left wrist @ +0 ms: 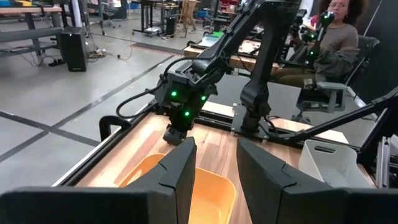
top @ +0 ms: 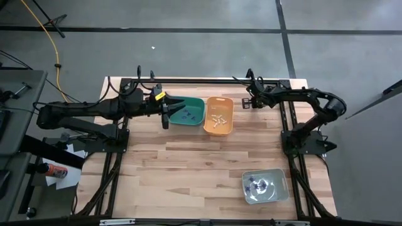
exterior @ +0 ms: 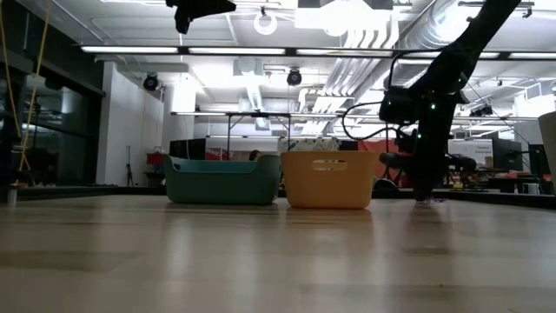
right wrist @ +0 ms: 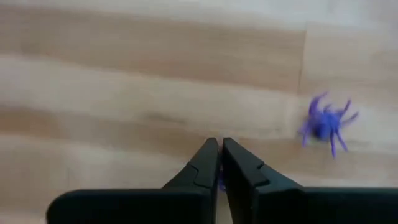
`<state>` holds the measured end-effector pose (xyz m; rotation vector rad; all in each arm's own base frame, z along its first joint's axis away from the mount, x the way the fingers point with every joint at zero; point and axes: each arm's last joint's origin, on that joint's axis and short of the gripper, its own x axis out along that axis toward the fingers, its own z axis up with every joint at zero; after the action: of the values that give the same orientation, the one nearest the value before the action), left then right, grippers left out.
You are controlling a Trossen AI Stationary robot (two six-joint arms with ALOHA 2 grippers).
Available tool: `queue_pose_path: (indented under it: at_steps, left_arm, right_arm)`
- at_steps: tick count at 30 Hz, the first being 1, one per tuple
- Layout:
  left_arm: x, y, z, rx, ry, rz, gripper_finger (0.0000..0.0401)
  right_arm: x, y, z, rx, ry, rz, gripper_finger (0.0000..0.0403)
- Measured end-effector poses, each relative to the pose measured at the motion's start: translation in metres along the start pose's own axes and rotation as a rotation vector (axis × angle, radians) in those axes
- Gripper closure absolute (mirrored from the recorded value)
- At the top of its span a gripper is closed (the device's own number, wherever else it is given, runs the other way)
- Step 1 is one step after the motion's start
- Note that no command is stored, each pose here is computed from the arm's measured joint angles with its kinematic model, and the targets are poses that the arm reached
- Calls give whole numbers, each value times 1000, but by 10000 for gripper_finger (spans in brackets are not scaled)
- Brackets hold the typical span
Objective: Sort Halloween decoration
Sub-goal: Put the violet spider toy into the gray bin
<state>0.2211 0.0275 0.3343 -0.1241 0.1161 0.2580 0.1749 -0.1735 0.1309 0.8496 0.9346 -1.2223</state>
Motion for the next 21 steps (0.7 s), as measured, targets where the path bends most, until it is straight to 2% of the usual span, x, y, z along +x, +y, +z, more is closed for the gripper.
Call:
queue_pose_path:
  at_steps: [6, 9, 11, 15, 21]
  left_arm:
    - [0, 0, 0, 2, 1, 1, 293]
    - [0, 1, 0, 6, 1, 7, 293]
    - [0, 1, 0, 6, 1, 7, 293]
    - [0, 3, 0, 6, 0, 13, 293]
    - [0, 3, 0, 6, 0, 13, 293]
  right_arm:
    - [-35, 1, 6, -24, -122, 99, 401]
    - [-60, 3, 7, -49, -211, 204, 402]
    - [-79, 8, 8, -98, -274, 336, 402]
    - [-122, 29, 6, -238, -451, 710, 402]
    - [-173, 70, -11, -397, -710, 1176, 402]
